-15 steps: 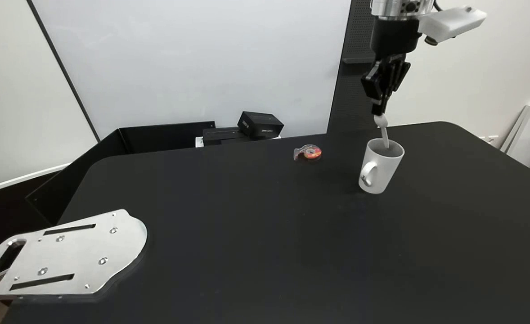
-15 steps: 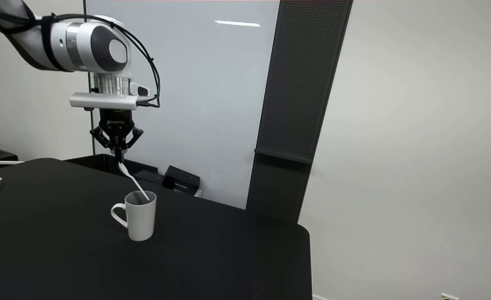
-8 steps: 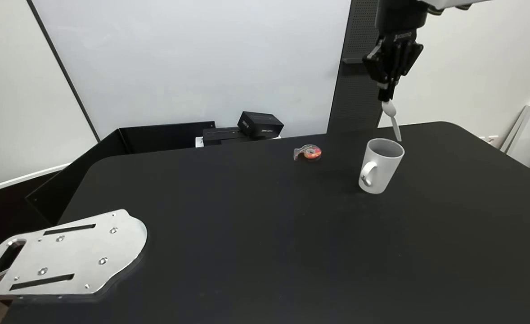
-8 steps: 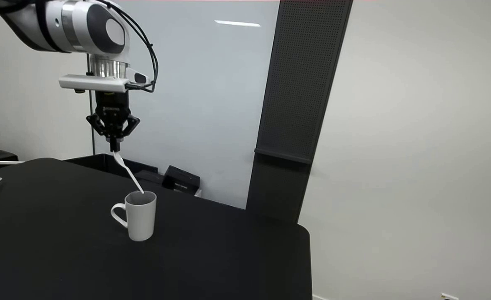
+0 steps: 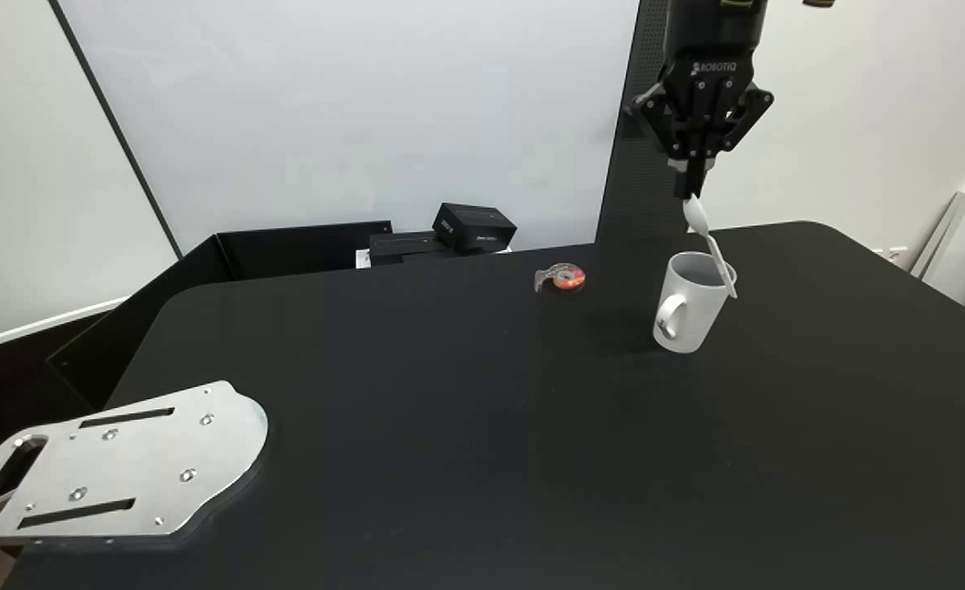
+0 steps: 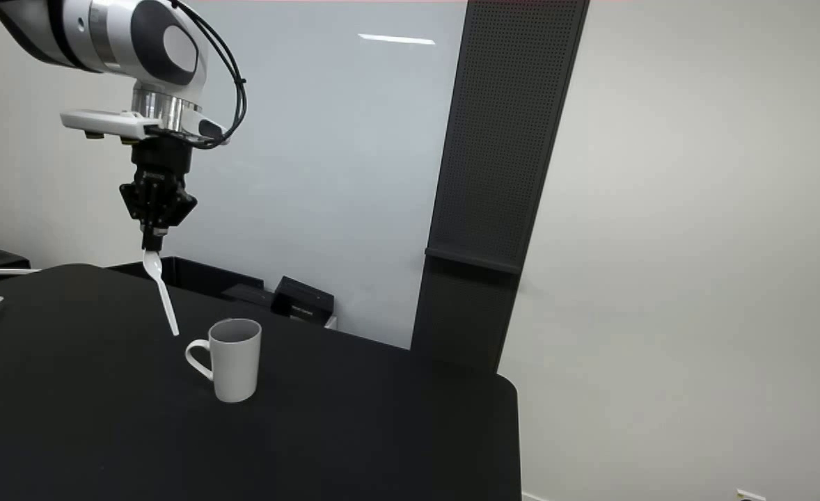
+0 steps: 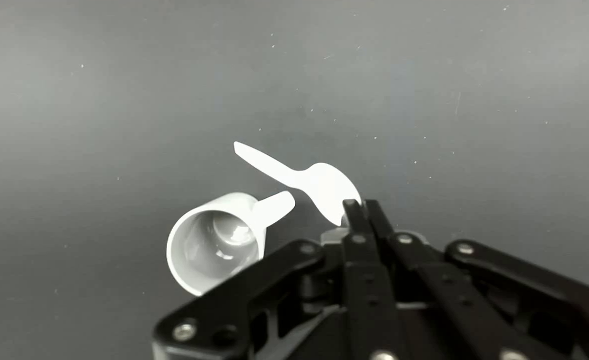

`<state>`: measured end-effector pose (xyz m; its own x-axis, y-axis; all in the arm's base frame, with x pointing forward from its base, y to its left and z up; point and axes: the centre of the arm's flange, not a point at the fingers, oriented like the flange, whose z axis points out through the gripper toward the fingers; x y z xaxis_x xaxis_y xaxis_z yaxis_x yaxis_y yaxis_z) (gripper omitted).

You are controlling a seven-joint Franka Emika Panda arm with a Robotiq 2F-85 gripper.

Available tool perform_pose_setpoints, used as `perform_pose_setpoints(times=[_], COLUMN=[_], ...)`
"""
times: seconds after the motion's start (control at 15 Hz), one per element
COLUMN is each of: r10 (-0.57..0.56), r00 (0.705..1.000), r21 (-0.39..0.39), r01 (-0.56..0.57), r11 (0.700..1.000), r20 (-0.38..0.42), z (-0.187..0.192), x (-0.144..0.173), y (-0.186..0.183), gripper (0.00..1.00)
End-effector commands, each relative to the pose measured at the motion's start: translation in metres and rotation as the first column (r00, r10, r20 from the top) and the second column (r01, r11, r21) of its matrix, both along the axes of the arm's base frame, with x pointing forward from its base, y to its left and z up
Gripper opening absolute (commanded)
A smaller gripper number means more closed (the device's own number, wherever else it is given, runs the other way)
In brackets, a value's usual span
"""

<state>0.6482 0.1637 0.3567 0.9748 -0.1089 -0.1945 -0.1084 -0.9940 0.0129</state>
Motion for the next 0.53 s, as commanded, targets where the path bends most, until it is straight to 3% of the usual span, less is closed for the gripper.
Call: perform_pose_setpoints(times=[0.0, 0.47], r10=[-0.178, -0.465], r00=[0.982, 0.877], r21=[-0.024, -0.115], r01=[0.177, 0.452], r11=[0.984, 0.884], r20=[-0.068, -0.119], z=[-0.025, -0.100], x=[0.009, 0.012], y=[0.013, 0.013], gripper=[0.01, 0.01])
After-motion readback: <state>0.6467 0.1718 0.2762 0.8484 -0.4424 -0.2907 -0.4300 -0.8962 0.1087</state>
